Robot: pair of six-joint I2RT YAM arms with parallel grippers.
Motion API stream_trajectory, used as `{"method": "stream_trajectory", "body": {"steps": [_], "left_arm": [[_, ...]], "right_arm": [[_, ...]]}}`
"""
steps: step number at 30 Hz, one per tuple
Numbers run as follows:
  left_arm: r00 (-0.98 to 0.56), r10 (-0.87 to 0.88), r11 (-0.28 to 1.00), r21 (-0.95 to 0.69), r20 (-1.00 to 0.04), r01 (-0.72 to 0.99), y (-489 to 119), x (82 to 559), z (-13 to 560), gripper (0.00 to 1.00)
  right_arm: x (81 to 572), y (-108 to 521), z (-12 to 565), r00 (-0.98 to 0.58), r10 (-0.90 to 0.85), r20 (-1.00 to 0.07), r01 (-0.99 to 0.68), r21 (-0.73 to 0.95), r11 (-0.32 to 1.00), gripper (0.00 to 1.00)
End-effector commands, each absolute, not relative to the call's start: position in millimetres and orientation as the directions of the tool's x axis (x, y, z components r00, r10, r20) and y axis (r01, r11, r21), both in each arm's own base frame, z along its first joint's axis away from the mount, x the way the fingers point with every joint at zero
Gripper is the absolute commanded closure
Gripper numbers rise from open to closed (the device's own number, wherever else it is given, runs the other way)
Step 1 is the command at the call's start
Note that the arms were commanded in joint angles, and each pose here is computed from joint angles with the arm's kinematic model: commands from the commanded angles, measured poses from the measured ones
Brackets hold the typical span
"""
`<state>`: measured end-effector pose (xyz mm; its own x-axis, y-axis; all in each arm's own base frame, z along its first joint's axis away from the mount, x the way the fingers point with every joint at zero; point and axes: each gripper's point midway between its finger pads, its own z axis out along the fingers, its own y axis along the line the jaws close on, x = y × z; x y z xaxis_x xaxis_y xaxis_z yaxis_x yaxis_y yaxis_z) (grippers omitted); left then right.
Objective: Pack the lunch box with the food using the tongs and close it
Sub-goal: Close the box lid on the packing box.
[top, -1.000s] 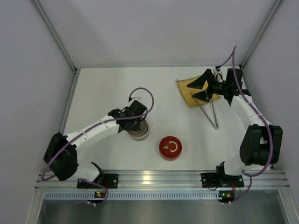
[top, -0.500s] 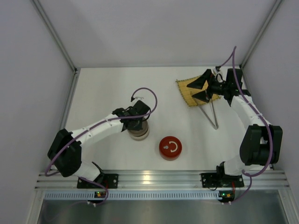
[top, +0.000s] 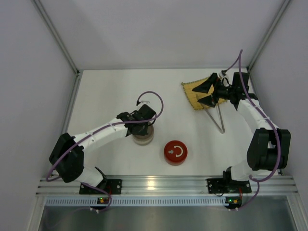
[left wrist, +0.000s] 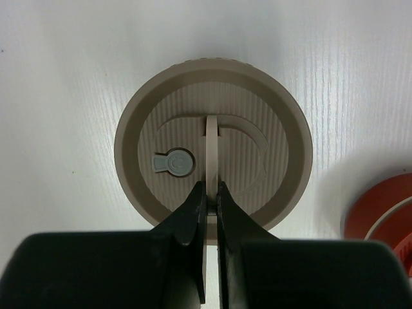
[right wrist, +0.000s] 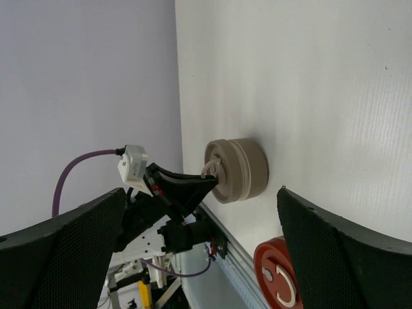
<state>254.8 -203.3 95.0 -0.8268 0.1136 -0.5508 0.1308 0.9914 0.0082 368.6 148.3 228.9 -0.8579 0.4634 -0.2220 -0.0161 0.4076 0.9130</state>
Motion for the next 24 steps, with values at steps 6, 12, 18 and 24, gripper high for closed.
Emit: {"method": "stream_trajectory", "body": {"steps": [6,12,18,24], "left_arm": [[-0.824,0.094,0.992,-0.02,-0.559,0.127,-205,251,98,1.0],[-0.822,0.116,0.991,0.004,-0.558,0.137,-199,249,99,1.0],[-0.829,0.125,0.99,0.009,-0.546,0.143,-197,245,96,1.0],[-0.83,0.128,0.989,0.006,-0.543,0.149,-202,249,95,1.0]], "right_arm": [[374,145,241,-0.839,0.466,-0.28,-0.075,0.908,0.411,0.01],[375,145,240,-0.84,0.466,-0.279,-0.074,0.909,0.41,0.01],[375,145,240,-0.839,0.468,-0.278,-0.072,0.909,0.411,0.01],[376,144,240,-0.838,0.468,-0.281,-0.074,0.907,0.414,0.01]]}}
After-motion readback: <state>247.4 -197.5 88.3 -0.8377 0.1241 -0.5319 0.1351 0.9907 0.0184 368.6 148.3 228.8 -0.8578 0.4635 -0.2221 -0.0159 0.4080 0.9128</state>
